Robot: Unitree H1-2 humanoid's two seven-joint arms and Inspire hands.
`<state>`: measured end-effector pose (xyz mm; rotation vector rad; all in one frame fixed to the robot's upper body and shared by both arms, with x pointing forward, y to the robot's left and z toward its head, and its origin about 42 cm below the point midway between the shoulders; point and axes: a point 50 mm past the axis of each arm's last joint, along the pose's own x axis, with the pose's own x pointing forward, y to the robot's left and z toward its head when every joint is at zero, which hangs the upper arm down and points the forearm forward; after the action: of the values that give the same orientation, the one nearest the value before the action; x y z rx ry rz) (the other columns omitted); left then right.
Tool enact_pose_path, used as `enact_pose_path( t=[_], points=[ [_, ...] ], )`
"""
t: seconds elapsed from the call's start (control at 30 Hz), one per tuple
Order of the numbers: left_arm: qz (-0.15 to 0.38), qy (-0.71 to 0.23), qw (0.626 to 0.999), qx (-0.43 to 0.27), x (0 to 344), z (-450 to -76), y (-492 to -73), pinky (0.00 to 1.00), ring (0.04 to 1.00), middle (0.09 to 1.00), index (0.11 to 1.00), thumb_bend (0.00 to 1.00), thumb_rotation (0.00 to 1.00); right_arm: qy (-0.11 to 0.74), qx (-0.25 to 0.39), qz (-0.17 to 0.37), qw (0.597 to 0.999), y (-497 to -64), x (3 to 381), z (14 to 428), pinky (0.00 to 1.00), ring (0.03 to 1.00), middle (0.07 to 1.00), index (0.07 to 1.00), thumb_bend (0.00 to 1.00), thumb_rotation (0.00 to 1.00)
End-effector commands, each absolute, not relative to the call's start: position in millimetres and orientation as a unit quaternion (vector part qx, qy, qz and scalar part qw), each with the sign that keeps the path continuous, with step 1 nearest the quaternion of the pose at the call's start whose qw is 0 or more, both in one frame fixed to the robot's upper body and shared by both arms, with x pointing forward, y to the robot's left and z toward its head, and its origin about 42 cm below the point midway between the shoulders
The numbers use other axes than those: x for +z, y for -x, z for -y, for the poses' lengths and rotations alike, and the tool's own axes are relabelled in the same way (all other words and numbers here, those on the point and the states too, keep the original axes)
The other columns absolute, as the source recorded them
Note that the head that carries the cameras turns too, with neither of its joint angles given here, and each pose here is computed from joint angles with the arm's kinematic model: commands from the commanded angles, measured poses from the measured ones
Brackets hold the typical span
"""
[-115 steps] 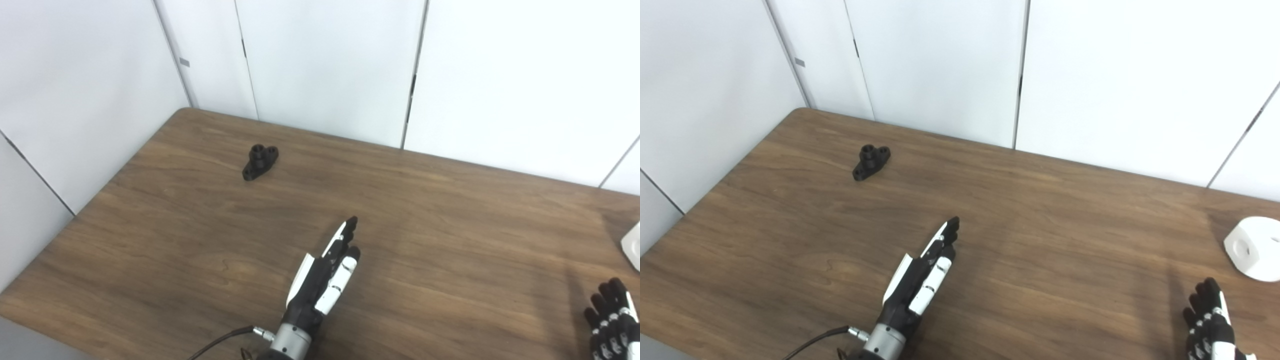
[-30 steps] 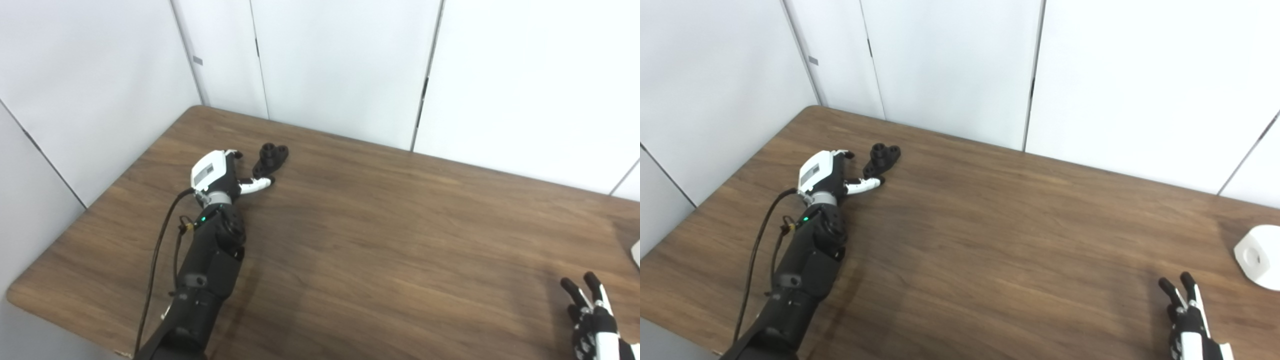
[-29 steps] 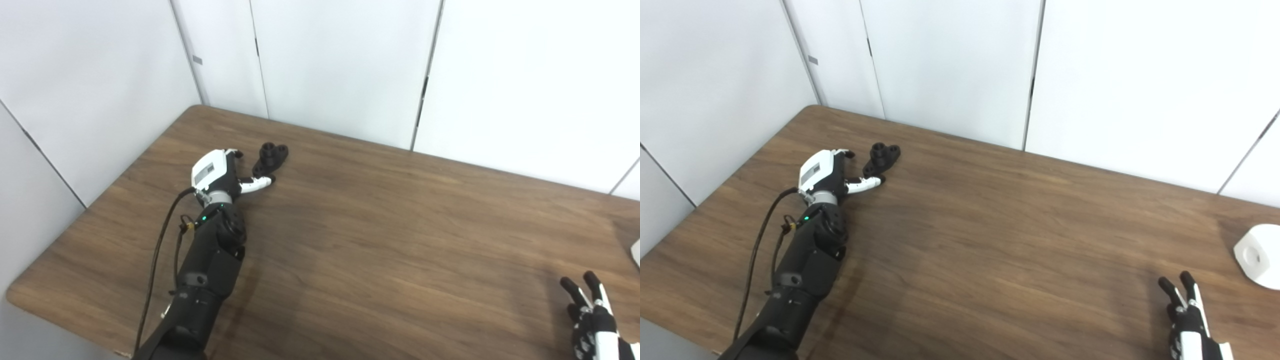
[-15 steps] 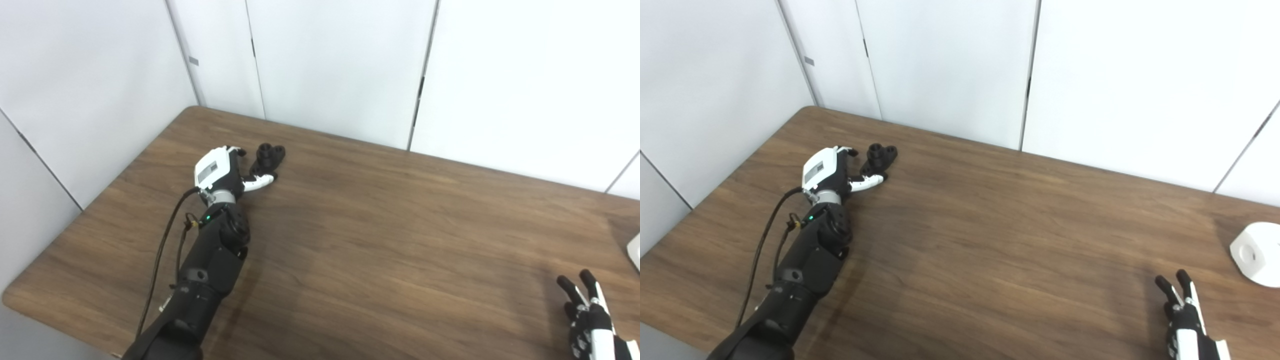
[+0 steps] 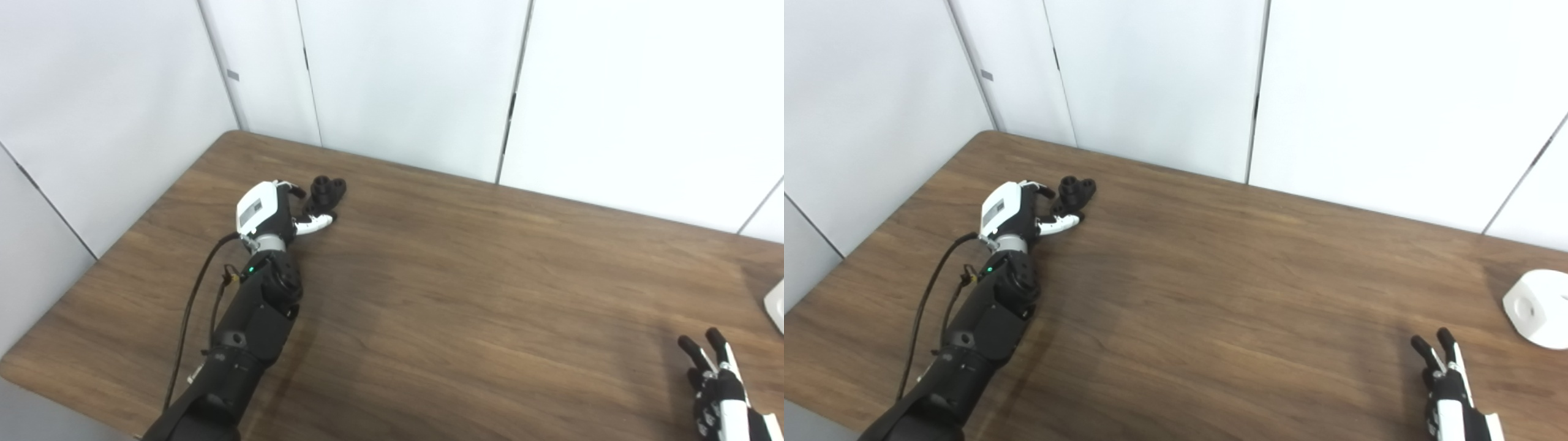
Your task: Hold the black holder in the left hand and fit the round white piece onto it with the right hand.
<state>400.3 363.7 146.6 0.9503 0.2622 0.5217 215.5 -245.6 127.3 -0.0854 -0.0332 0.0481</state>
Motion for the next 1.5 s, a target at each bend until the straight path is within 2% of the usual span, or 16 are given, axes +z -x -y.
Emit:
enact_pose_path(
  t=[0.0,0.03,0.07,0.13,0.37,1.07,1.27,1.43,1.47],
  points=[
    [-0.088,-0.467,0.837,0.271,163.8,-374.8,-401.1,1.00,0.959,0.879,0.570,0.84,0.11,0.042,0.021,-0.020,0.999,-176.9,114.9,245.1,1.00,1.000,0.920,1.000,0.61,1.00],
    [-0.085,-0.467,0.836,0.274,163.7,-375.0,-400.4,1.00,0.955,0.873,0.523,0.65,0.08,0.041,0.021,-0.019,0.999,-176.8,115.4,245.2,1.00,1.000,0.920,1.000,0.61,1.00],
    [-0.083,-0.468,0.835,0.276,163.3,-375.1,-399.7,1.00,0.952,0.866,0.507,0.59,0.07,0.041,0.020,-0.018,0.999,-176.6,116.0,245.3,1.00,1.000,0.922,1.000,0.61,1.00],
    [-0.077,-0.467,0.834,0.283,162.0,-375.2,-398.8,1.00,0.945,0.854,0.492,0.54,0.06,0.042,0.019,-0.017,0.999,-176.6,117.0,245.8,1.00,1.000,0.921,1.000,0.61,1.00],
    [-0.055,-0.463,0.832,0.302,160.7,-372.5,-397.4,1.00,0.893,0.800,0.485,0.52,0.05,0.036,0.021,-0.014,0.999,-178.1,118.4,247.7,1.00,1.000,0.923,1.000,0.60,1.00],
    [-0.046,-0.453,0.842,0.291,159.6,-368.6,-396.0,0.94,0.875,0.780,0.486,0.52,0.04,0.041,0.021,-0.017,0.999,-179.4,119.0,248.8,1.00,1.000,0.918,1.000,0.61,1.00],
    [-0.043,-0.445,0.856,0.258,159.7,-364.0,-391.5,0.91,0.872,0.778,0.486,0.52,0.04,0.043,0.023,-0.016,0.999,-180.5,119.1,245.6,1.00,1.000,0.911,1.000,0.62,1.00],
    [-0.039,-0.453,0.871,0.188,162.3,-344.2,-378.3,0.89,0.864,0.777,0.487,0.52,0.04,0.050,0.027,-0.016,0.998,-180.7,119.0,242.8,1.00,1.000,0.921,1.000,0.63,1.00],
    [-0.038,-0.451,0.875,0.173,162.4,-338.8,-375.0,0.85,0.854,0.779,0.486,0.52,0.05,0.050,0.027,-0.017,0.998,-180.7,119.2,242.2,1.00,1.000,0.922,1.000,0.63,1.00]
  ],
)
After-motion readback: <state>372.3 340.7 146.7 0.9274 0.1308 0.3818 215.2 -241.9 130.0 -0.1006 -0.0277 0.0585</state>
